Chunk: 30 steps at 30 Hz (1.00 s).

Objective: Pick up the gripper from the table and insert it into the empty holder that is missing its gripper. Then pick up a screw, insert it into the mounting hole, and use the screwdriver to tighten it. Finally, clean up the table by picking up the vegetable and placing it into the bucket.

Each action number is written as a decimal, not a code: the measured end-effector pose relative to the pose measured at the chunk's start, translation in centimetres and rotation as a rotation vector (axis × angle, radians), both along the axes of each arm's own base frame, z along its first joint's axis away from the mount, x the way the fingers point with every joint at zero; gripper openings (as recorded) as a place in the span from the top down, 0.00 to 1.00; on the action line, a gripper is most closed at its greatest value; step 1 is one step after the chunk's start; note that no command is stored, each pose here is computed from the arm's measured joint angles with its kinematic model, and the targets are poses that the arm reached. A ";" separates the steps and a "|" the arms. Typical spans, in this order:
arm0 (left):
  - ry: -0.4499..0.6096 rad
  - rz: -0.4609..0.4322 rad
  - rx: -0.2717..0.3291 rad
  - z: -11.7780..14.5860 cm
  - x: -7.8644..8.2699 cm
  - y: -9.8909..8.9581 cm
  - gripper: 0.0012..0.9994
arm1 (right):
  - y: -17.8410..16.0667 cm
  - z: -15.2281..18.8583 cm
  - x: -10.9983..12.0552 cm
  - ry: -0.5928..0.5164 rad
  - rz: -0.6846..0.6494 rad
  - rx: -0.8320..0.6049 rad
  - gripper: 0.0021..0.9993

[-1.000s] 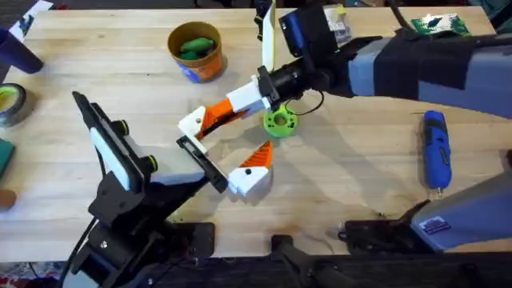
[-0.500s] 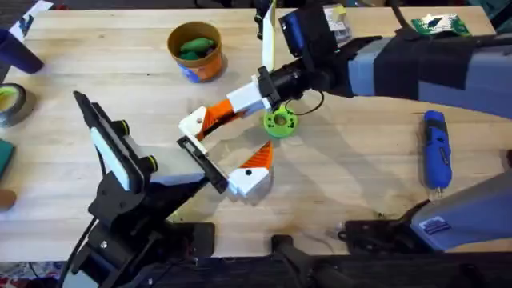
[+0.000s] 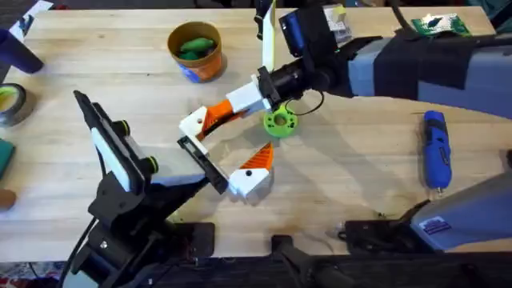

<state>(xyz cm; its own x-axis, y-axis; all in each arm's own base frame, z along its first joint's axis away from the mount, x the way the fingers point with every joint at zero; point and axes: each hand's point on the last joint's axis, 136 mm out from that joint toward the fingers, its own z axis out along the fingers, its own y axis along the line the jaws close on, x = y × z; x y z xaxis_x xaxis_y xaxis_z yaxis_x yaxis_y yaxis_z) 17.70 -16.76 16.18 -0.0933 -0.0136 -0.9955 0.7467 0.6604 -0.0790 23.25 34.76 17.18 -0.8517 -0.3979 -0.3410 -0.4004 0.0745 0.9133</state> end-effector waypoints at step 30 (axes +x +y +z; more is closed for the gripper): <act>-0.018 -0.145 0.004 0.2 -2.1 -1.6 0.01 | 0.5 0.4 -1.6 0.028 0.057 0.019 0.41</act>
<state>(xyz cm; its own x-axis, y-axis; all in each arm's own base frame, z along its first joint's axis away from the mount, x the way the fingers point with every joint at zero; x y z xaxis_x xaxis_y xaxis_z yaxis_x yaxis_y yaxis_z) 15.64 -18.41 16.36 -0.0762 0.0023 -0.9971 0.8357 0.5456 -0.0626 21.66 35.29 17.61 -0.8370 -0.4399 -0.3253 -0.3778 0.0347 0.9252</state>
